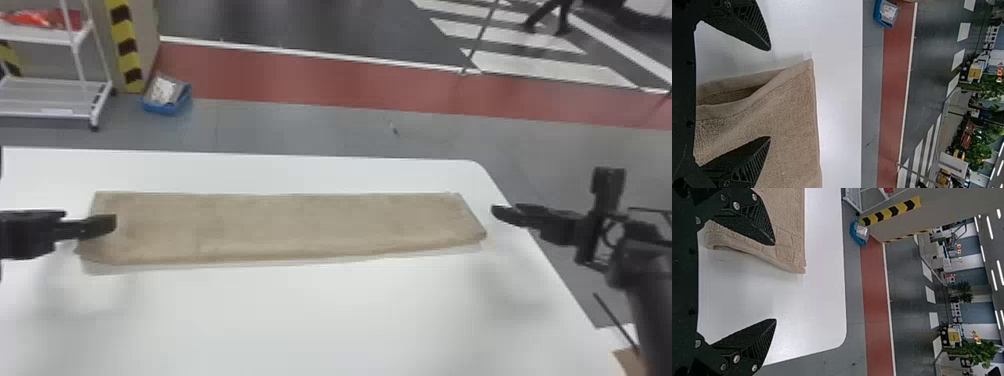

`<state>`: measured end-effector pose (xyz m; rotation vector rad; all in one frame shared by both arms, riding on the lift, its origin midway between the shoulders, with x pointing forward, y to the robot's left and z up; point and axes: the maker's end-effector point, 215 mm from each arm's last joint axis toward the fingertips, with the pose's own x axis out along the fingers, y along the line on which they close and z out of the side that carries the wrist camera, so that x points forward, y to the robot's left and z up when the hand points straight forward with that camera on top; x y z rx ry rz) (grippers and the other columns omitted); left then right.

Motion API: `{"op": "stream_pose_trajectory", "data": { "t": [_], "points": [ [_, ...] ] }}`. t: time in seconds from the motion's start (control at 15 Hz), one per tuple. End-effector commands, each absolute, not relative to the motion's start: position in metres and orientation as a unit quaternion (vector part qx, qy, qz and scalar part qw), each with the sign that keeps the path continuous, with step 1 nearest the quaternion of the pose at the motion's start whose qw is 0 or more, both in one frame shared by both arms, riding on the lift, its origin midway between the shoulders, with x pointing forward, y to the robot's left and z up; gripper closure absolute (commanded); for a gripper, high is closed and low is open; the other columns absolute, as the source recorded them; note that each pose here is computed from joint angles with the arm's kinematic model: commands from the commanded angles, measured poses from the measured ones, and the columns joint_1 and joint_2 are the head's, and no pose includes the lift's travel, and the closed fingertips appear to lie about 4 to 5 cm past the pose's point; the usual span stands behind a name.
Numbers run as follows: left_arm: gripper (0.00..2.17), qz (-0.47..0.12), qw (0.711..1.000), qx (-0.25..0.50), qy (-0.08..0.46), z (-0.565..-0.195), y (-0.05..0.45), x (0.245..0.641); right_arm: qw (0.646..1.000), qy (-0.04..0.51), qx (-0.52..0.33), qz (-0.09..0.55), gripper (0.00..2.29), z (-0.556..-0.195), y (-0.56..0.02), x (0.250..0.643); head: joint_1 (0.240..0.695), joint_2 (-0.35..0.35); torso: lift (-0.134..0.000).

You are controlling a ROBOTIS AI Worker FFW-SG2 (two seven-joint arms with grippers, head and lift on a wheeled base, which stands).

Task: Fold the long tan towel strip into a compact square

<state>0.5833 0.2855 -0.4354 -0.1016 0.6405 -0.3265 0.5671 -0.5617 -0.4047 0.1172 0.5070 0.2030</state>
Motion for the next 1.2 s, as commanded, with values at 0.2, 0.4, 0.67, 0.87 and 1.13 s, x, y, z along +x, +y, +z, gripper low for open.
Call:
{"op": "stream_pose_trajectory", "data": {
  "t": [0.2, 0.4, 0.67, 0.87, 1.13],
  "points": [
    [0.08, -0.157, 0.935, -0.052, 0.312, -0.435, 0.288, 0.582, 0.961, 0.252, 0.059, 0.101, 0.22, -0.408, -0.56, 0.566, 0.695, -0.256, -0.124],
    [0.08, -0.156, 0.937, -0.053, 0.309, -0.432, 0.29, 0.581, 0.96, 0.254, 0.062, 0.101, 0.22, -0.409, -0.559, 0.565, 0.695, -0.254, -0.124],
    [0.09, -0.155, 0.938, -0.052, 0.305, -0.43, 0.29, 0.581, 0.961, 0.252, 0.06, 0.101, 0.22, -0.406, -0.56, 0.566, 0.695, -0.252, -0.124],
    [0.09, -0.157, 0.938, -0.051, 0.305, -0.43, 0.289, 0.579, 0.961, 0.248, 0.062, 0.106, 0.22, -0.402, -0.558, 0.566, 0.695, -0.252, -0.124],
    [0.09, -0.15, 0.936, -0.057, 0.312, -0.429, 0.298, 0.555, 0.955, 0.262, 0.08, 0.116, 0.22, -0.41, -0.548, 0.55, 0.695, -0.253, -0.124]
  ]
}}
